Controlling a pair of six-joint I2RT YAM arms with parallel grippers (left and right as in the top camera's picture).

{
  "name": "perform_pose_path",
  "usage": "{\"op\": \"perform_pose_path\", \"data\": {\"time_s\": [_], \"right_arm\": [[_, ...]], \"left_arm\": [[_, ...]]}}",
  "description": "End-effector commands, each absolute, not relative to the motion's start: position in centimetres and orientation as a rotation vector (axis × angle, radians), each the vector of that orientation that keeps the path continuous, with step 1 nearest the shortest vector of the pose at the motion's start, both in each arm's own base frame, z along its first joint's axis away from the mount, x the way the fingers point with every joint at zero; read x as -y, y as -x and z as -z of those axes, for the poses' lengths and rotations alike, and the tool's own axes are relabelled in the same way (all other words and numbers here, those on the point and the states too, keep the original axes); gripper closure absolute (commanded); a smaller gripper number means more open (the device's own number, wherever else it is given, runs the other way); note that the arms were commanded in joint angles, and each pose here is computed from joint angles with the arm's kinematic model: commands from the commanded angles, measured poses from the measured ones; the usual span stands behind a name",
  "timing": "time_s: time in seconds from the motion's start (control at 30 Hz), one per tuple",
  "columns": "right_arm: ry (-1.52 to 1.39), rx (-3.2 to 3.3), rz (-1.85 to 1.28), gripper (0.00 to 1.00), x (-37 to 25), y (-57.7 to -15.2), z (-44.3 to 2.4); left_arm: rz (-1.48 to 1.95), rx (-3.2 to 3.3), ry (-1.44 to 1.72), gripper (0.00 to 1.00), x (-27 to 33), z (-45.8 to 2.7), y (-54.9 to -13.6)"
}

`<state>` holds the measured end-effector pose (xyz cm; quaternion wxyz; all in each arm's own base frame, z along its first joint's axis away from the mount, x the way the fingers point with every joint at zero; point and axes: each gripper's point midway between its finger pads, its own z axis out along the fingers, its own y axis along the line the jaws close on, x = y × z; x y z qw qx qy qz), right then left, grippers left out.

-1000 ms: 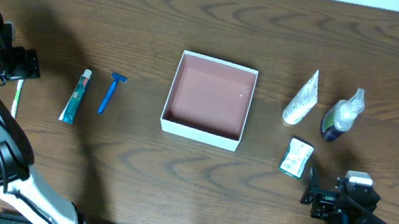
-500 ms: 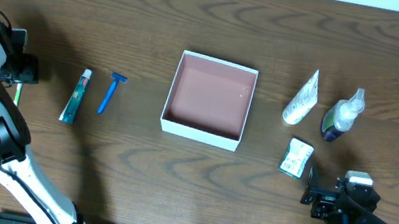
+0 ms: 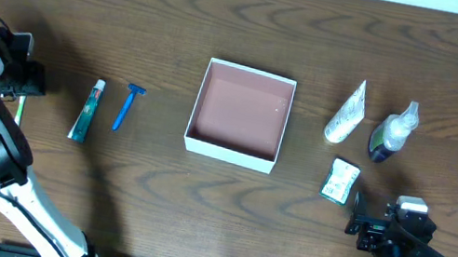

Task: Pack container
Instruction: 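Reach left gripper to the green toothbrush and grasp its handle, then lift toothbrush with left gripper and lower it into the white box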

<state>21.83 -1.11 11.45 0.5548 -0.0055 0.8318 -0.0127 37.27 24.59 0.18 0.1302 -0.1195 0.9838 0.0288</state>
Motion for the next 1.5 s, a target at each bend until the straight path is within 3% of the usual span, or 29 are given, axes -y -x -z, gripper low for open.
{"op": "perform_pose_path", "data": {"time_s": [0.0,0.5,0.63,0.73,1.0,1.13,1.33,1.47], "right_arm": [[0.022,-1.964,0.039,0.01,1.2,-21.8,-11.4],[0.022,-1.964,0.039,0.01,1.2,-21.8,-11.4],[0.022,-1.964,0.039,0.01,1.2,-21.8,-11.4],[0.022,-1.964,0.039,0.01,1.2,-21.8,-11.4],[0.022,-1.964,0.039,0.01,1.2,-21.8,-11.4],[0.022,-1.964,0.039,0.01,1.2,-21.8,-11.4],[0.022,-1.964,0.039,0.01,1.2,-21.8,-11.4],[0.022,-1.964,0.039,0.01,1.2,-21.8,-11.4]], "left_arm": [[-0.032,-2.876,0.405,0.39,-25.1,1.0,-36.0],[0.025,-2.867,0.486,0.47,-24.9,1.2,-35.5],[0.045,-2.868,0.471,0.6,-24.3,1.2,-35.7],[0.055,-2.867,0.457,0.63,-23.9,1.2,-36.0],[0.085,-2.902,0.416,0.87,-22.0,1.3,-36.3],[0.11,-2.919,0.461,0.94,-21.1,1.4,-36.1],[0.144,-2.897,0.554,0.94,-20.7,0.5,-36.1],[0.248,-2.799,0.512,0.94,-19.2,-3.2,-37.4]]}}
